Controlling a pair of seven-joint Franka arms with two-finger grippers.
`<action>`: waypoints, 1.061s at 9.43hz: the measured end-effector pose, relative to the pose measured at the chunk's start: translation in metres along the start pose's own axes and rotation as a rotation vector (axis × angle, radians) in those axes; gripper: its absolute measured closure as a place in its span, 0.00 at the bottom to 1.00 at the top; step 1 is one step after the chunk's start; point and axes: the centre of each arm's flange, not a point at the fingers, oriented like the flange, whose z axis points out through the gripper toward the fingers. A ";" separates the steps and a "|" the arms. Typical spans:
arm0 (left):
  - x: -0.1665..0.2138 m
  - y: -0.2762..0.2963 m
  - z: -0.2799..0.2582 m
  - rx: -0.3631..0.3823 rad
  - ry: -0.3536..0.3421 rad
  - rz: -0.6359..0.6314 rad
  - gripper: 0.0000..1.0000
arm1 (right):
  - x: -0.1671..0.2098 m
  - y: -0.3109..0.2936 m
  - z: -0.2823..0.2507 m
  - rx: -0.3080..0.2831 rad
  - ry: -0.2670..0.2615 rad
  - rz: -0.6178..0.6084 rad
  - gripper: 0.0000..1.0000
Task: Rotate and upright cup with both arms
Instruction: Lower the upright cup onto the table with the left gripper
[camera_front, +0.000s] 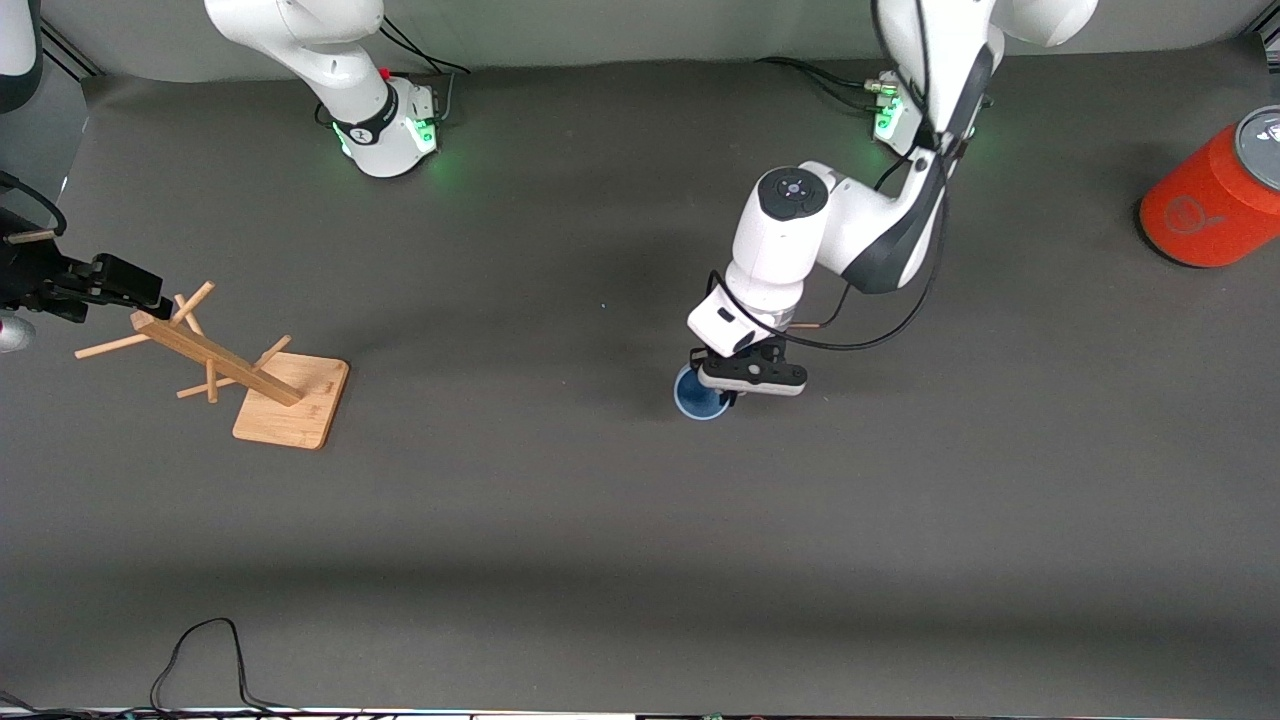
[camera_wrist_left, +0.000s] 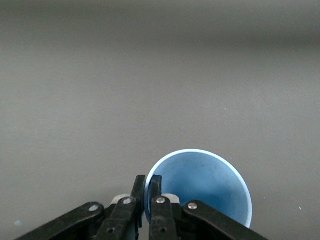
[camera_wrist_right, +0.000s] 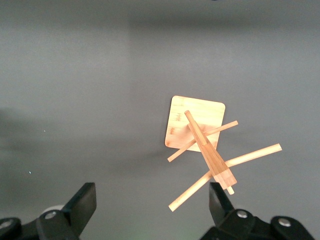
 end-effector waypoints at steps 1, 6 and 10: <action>-0.009 -0.008 0.011 -0.025 0.035 -0.003 0.93 | 0.000 0.000 0.000 0.000 0.001 0.000 0.00; -0.050 -0.028 0.047 -0.013 0.085 0.050 0.93 | 0.001 -0.001 -0.001 0.014 0.012 0.000 0.00; -0.062 -0.015 0.051 0.030 0.187 0.144 0.93 | 0.001 -0.001 -0.001 0.017 0.013 0.002 0.00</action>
